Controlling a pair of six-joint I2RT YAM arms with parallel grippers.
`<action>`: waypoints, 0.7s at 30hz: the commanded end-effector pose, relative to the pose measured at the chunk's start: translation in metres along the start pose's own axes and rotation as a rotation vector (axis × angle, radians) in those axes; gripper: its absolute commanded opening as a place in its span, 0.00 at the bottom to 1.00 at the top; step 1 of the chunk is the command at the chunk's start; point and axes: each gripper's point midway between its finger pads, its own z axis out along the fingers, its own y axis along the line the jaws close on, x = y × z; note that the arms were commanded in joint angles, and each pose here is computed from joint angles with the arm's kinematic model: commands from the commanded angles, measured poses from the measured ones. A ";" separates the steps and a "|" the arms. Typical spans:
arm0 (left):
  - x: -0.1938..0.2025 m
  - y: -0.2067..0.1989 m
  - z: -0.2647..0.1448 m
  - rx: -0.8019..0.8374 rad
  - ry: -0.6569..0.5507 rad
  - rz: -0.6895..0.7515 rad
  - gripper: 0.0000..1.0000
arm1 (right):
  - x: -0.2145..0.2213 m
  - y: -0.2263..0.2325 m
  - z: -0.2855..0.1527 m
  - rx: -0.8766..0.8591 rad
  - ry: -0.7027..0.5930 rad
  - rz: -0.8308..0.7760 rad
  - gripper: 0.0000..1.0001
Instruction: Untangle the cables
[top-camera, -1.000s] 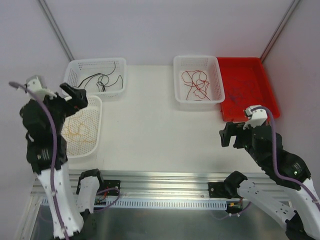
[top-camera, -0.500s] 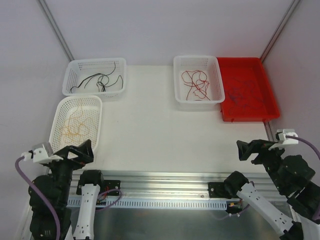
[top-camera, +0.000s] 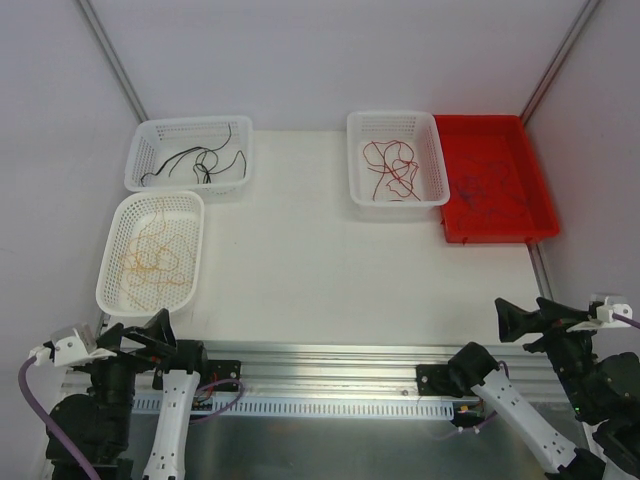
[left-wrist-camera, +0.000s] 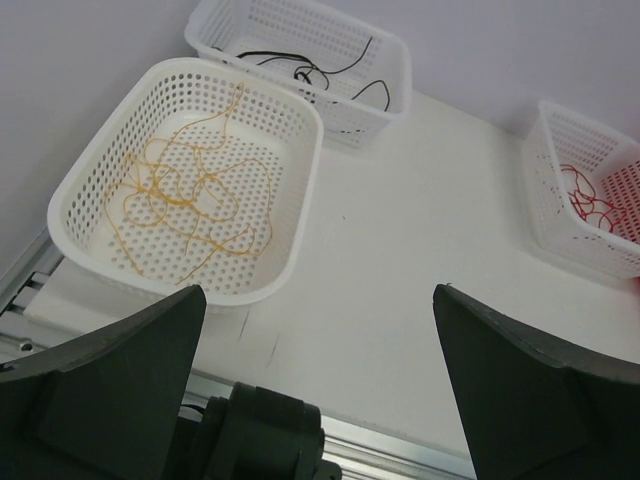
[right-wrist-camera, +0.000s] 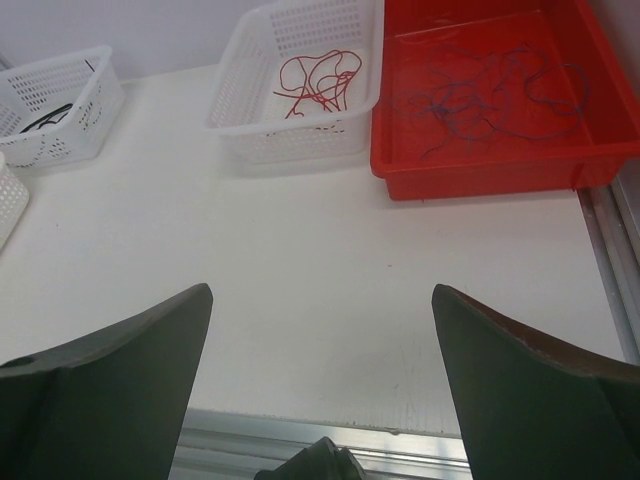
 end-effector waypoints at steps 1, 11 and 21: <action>0.007 0.018 -0.035 -0.001 -0.133 0.006 0.99 | -0.001 -0.009 -0.013 -0.003 -0.020 0.004 0.97; 0.015 0.011 -0.030 0.069 -0.085 -0.007 0.99 | 0.005 -0.015 -0.020 -0.008 -0.038 0.009 0.97; 0.021 0.005 -0.020 0.091 -0.058 -0.017 0.99 | 0.010 -0.015 -0.014 -0.003 -0.023 -0.041 0.97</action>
